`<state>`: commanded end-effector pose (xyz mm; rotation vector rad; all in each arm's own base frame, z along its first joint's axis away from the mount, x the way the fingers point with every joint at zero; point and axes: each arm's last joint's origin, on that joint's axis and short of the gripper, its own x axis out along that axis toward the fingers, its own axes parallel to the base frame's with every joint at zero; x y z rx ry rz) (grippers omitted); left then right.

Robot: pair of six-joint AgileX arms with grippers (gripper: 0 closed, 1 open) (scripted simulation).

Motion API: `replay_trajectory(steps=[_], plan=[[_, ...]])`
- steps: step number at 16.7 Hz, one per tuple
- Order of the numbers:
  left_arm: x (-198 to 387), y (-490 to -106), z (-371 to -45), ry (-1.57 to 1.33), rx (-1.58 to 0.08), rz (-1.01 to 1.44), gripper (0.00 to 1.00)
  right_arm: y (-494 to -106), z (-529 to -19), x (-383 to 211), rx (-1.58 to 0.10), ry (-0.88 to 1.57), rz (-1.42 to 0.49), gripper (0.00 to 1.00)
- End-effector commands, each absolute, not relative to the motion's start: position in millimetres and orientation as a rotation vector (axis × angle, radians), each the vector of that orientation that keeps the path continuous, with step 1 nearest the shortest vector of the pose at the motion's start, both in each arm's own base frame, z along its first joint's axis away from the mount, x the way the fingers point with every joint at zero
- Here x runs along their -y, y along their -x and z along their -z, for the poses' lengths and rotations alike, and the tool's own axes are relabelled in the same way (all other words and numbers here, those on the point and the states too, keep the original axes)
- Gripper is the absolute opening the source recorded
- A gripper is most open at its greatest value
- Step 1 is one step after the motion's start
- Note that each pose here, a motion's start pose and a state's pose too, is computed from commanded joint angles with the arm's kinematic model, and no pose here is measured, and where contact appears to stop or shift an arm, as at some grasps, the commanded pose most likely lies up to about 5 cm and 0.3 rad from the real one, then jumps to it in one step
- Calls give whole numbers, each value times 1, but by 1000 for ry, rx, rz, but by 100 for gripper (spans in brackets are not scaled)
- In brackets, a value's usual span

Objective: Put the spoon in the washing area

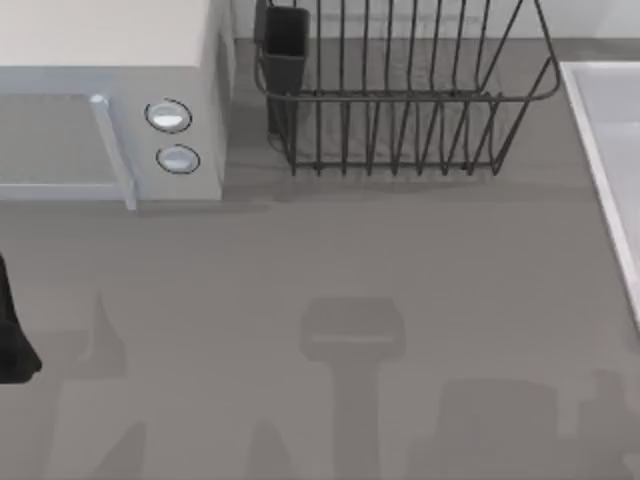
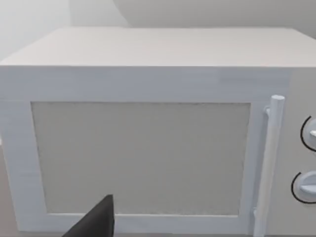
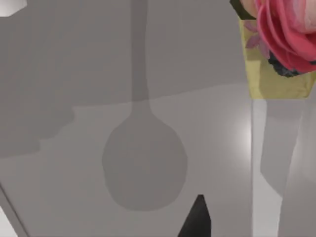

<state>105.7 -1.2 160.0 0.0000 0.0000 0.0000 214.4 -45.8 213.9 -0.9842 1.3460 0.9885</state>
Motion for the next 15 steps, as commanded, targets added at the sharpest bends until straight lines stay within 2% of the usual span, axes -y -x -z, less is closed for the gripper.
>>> replay_trajectory(steps=[5, 11, 15], plan=[[1, -106, -160, 0, 0, 0, 100, -258, -226, 55, -1381, 961, -1025, 0], [1, -106, -160, 0, 0, 0, 100, -367, -247, 69, -1381, 972, -1039, 0], [1, -106, -160, 0, 0, 0, 100, -435, -243, 73, -1362, 990, -1020, 0]])
